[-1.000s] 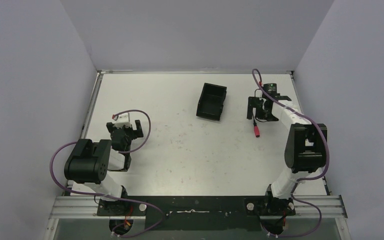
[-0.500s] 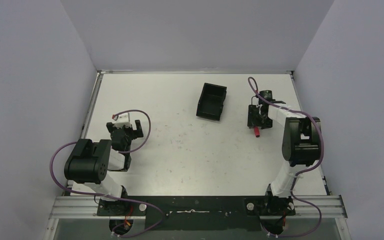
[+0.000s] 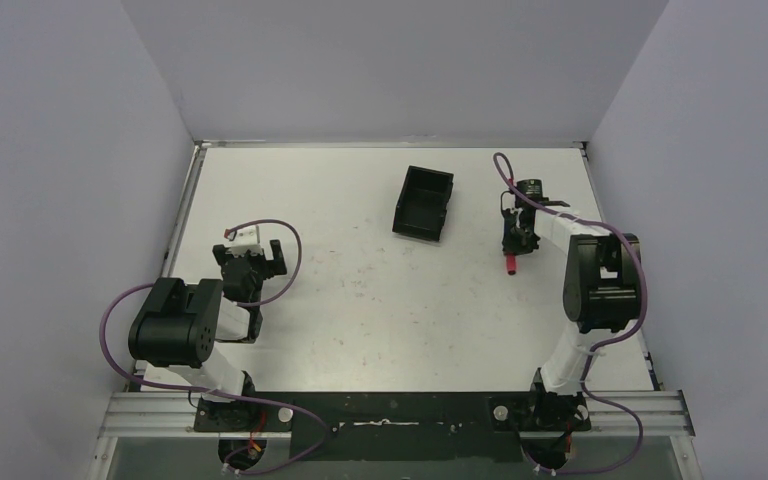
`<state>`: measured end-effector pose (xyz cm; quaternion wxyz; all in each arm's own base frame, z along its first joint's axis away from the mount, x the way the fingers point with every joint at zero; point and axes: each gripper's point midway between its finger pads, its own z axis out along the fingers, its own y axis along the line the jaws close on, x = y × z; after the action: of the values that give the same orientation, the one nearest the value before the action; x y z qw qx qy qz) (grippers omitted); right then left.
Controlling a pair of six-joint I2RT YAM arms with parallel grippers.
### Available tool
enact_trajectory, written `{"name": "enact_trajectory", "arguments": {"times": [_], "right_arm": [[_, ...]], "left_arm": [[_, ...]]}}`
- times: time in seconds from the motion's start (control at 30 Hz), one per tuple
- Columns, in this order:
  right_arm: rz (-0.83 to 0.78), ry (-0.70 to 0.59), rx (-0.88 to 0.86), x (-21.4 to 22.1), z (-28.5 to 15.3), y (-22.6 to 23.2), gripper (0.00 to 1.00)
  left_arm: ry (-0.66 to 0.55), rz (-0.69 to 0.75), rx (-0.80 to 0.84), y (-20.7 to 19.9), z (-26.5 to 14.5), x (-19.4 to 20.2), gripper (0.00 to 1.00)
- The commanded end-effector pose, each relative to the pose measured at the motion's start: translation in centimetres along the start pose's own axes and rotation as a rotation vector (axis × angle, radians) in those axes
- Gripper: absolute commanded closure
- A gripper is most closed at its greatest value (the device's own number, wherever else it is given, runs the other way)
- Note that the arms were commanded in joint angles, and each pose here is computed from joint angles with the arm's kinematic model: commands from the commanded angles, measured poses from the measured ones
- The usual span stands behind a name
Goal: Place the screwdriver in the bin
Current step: Pick up the screwdriver from the center of the board, then place the screwdriver in the bin.
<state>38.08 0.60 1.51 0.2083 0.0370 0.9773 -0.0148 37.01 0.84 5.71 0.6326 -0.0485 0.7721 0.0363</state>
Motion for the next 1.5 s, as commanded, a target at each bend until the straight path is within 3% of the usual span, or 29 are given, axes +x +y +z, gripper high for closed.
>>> {"name": "enact_trajectory", "arguments": {"times": [0.0,0.87,1.07,1.47], "right_arm": [[0.015,-0.084,0.022,-2.2,-3.1,-0.6,1.0],[0.128,-0.493,0.064,-16.3,-25.4,-1.9,1.0],[0.147,-0.502,0.064,-17.4,-26.6,-0.2,1.0],[0.119,-0.513,-0.035,-18.3,-24.9,9.8,1.0]], "left_arm": [[-0.053,-0.006,0.016,-0.4,0.7,-1.7,0.03],[-0.055,-0.005,0.016,-0.4,0.6,-1.8,0.03],[-0.055,-0.005,0.016,-0.4,0.6,-1.8,0.03],[-0.054,-0.005,0.016,-0.4,0.6,-1.8,0.03]]}}
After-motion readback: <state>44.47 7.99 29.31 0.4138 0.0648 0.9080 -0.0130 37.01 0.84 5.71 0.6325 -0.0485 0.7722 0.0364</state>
